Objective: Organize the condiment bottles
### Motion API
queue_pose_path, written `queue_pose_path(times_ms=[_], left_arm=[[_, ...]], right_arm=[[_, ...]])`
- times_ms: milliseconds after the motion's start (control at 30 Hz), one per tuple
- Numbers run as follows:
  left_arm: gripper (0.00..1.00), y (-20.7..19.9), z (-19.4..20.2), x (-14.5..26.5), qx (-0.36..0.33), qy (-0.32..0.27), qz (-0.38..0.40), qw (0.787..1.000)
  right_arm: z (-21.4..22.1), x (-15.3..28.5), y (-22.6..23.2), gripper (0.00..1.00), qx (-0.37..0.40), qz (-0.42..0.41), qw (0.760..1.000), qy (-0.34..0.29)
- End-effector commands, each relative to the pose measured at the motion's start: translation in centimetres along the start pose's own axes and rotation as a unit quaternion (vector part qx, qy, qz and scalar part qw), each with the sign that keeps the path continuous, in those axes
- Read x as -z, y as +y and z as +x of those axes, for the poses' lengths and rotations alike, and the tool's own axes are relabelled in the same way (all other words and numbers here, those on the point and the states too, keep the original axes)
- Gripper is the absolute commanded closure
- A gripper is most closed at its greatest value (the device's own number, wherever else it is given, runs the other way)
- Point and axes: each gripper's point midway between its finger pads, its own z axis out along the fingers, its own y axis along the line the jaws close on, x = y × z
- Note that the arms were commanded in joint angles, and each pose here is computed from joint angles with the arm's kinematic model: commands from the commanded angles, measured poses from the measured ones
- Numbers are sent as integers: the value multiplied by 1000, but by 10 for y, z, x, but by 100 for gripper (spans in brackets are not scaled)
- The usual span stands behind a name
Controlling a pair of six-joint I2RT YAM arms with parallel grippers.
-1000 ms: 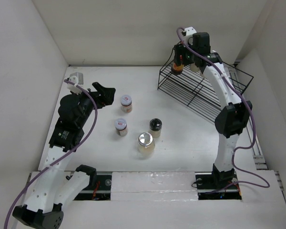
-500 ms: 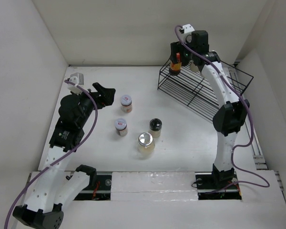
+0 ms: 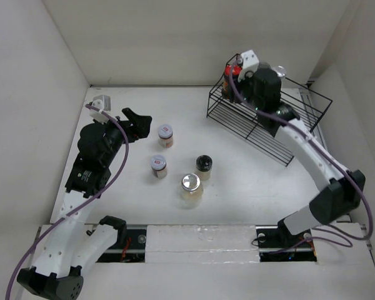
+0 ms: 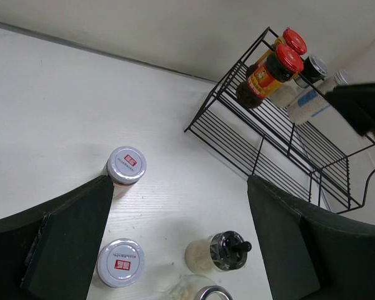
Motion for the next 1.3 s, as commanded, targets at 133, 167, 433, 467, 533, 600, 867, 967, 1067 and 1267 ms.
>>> queue_pose_path(times_ms=[133,167,433,467,533,600,867,967,1067,1267], left_arm=[[15,-5,-7,-3,-7,-16,15,1000],[15,-4,-5,-6,-7,-11,12,1000],[15,-3,-5,-6,-7,-12,12,1000],[15,-5,-4,-5,-7,-8,18,1000],[15,-6,-4,-5,-7,-8,18,1000],[15,-6,-4,-5,-7,-8,18,1000],[15,-3,-3,-5,-7,-7,11,1000],[15,-3,0,-7,-7,0,13,1000],[15,-4,-2,-8,-7,-4,15,1000],[15,-5,1,-10,-7,3,18,1000]], right_arm=[[82,61,113,58,-14,-87,996,3],[92,68,120,51,-12,-100,995,9],[144,104,176,27,-22,-203,977,60],[153,103,179,27,-20,-208,975,71],[164,100,182,27,-18,-211,973,86],[164,93,185,29,-17,-211,973,91],[180,85,196,46,-12,-224,968,115],[182,85,200,62,-11,-229,967,115],[182,84,200,79,-8,-221,968,114],[101,78,159,82,-1,-138,990,18]])
